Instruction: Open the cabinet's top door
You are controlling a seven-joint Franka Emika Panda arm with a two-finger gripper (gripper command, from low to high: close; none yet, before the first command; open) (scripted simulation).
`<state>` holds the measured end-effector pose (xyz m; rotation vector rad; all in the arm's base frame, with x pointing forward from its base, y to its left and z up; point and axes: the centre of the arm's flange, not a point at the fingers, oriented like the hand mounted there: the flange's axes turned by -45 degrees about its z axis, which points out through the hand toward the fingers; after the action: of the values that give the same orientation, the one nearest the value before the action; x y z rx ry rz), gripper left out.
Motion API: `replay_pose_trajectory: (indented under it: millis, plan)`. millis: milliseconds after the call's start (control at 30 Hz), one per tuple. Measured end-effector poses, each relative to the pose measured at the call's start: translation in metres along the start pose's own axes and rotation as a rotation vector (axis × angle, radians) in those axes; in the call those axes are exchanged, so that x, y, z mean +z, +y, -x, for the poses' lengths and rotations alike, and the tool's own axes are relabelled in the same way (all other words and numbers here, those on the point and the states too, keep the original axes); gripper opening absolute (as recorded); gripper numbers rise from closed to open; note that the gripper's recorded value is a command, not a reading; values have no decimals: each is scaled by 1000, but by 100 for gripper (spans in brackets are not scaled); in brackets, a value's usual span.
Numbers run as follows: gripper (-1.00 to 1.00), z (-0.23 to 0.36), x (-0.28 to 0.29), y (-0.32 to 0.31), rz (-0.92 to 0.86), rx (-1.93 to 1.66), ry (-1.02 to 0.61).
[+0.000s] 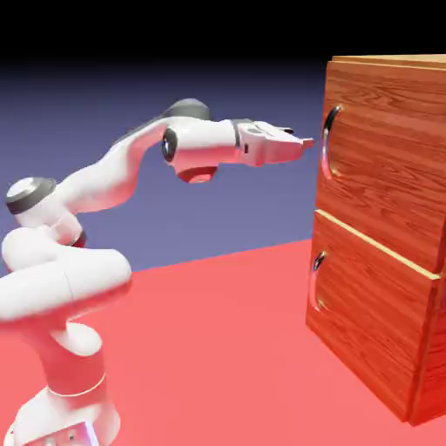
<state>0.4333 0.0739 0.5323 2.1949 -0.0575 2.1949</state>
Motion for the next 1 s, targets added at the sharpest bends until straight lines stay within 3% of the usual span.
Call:
replay_pose_trajectory:
  millis: [133,167,1000]
  plan:
    - [0,0,37,-1,0,-1,0]
    - [-100,0,50,0,0,0,0]
    - [-100,0,-93,123,-554,0,0]
